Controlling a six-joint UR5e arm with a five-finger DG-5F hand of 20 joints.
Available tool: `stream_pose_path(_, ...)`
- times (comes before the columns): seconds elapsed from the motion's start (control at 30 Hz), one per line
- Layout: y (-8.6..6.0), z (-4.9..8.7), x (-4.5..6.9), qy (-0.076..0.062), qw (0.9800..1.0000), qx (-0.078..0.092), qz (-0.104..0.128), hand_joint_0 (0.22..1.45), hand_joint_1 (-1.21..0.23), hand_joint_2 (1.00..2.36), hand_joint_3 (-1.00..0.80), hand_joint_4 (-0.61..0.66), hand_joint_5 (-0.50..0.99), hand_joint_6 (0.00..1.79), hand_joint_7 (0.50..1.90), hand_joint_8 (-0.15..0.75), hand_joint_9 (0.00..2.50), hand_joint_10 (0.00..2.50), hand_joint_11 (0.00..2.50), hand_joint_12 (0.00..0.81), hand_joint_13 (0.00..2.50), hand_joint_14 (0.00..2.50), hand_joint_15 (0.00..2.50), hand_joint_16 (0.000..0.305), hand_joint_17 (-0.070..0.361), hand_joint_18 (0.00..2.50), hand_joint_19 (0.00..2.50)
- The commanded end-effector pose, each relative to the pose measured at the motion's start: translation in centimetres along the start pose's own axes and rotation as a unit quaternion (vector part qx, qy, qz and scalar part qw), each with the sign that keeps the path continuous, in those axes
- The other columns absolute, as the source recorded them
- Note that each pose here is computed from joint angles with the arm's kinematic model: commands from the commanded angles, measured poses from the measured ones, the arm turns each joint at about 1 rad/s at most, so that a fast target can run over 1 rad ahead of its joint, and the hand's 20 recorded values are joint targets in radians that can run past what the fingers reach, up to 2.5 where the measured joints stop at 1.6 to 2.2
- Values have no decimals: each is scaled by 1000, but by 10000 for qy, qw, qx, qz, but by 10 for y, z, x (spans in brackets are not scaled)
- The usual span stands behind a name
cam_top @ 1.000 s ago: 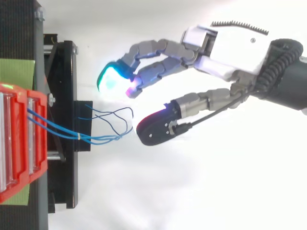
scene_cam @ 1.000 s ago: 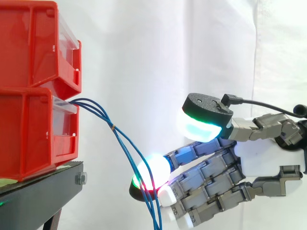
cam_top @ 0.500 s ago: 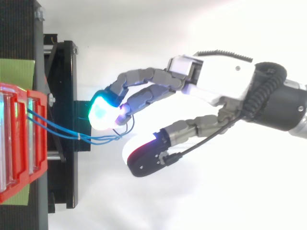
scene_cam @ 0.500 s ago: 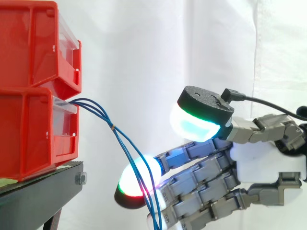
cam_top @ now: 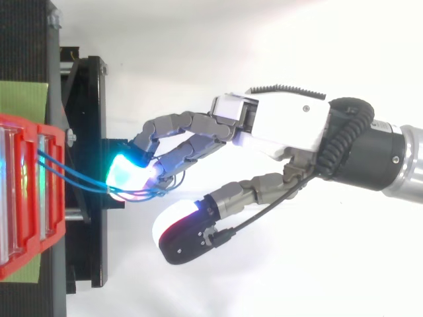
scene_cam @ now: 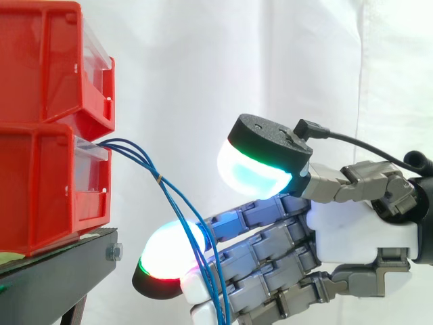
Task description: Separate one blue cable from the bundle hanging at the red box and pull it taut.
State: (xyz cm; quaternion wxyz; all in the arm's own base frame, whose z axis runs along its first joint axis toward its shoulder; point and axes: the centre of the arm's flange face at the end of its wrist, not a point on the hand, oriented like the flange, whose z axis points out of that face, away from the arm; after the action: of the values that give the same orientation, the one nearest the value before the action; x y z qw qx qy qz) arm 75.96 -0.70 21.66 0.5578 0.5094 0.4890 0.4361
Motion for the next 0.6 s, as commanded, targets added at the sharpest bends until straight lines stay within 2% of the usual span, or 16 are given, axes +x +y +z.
stream_pose_path(0.0, 4, 2, 2, 16, 10000, -53, 2, 587, -693, 1000, -500, 332, -173, 502, 897, 357, 787, 11, 411, 316, 853, 16, 406, 30, 68, 625, 365)
stream_pose_path(0.23, 6, 2, 5, 37, 10000, -69, 15, 601, -685, 1000, -492, 334, -165, 502, 932, 360, 824, 11, 464, 318, 891, 15, 437, 30, 68, 646, 398)
stream_pose_path(0.43, 13, 6, 6, 92, 9999, -133, 43, 615, -658, 1002, -468, 322, -155, 502, 988, 361, 858, 13, 501, 315, 923, 17, 472, 30, 67, 661, 416)
stream_pose_path(0.57, 13, 5, 7, 166, 9998, -97, 34, 619, -635, 1005, -450, 314, -144, 502, 1036, 363, 868, 11, 512, 318, 936, 16, 487, 30, 67, 668, 429)
